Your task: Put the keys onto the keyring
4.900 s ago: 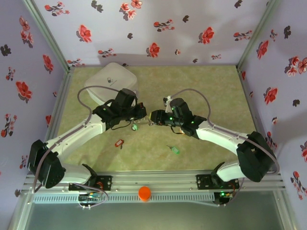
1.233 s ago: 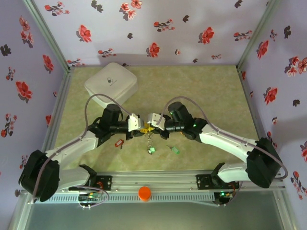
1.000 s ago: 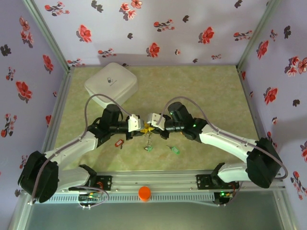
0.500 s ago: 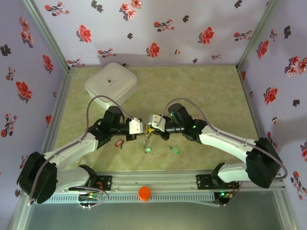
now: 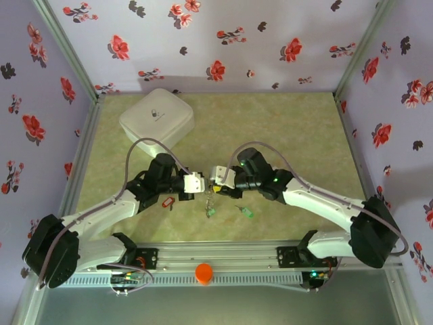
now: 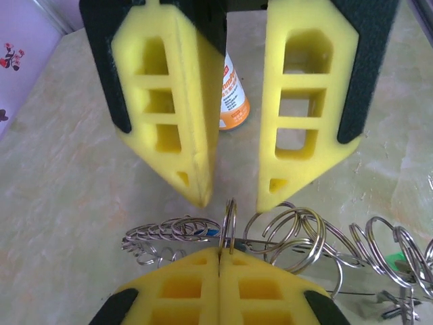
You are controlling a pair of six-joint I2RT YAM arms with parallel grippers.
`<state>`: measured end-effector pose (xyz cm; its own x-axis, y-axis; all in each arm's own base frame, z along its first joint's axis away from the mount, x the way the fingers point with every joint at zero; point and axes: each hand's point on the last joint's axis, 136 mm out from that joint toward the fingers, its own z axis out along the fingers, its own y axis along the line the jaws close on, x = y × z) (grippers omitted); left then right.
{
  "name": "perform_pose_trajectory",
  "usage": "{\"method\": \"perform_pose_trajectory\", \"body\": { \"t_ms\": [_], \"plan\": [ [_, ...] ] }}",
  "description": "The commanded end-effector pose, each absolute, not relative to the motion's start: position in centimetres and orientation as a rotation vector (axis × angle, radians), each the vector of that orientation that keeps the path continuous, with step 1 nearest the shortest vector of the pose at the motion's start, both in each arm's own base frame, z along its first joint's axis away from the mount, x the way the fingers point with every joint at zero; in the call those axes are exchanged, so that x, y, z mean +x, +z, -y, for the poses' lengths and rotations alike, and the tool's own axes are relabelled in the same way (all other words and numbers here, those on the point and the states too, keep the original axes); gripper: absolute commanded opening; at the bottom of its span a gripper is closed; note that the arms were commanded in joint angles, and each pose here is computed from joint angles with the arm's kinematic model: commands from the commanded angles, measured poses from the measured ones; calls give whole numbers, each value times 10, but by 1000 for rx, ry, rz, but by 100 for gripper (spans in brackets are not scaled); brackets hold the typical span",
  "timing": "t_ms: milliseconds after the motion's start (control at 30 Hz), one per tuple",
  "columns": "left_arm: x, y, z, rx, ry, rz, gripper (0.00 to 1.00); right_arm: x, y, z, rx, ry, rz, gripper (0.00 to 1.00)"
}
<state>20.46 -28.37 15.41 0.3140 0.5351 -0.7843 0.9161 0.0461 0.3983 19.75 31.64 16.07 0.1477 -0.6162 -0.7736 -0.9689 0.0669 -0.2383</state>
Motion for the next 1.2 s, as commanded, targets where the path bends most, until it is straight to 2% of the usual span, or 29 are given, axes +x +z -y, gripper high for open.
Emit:
{"method": "perform_pose_trajectory", "body": {
  "t_ms": [0,467,767,1033,1167],
  "plan": [
    [204,161,287,1619,-485,-1308,0,198,161,-308,-1647,502,-1557,25],
    [203,160,290,1628,-509,-1334,0,198,162,-320,-1646,564,-1542,24],
    [203,159,291,1631,-514,-1341,0,190,157,-318,-1663,596,-1535,26],
    [203,161,292,1629,-513,-1334,0,193,154,-326,-1661,610,-1519,20],
    [203,160,292,1629,-515,-1338,0,193,152,-327,-1664,609,-1522,20]
  ]
}}
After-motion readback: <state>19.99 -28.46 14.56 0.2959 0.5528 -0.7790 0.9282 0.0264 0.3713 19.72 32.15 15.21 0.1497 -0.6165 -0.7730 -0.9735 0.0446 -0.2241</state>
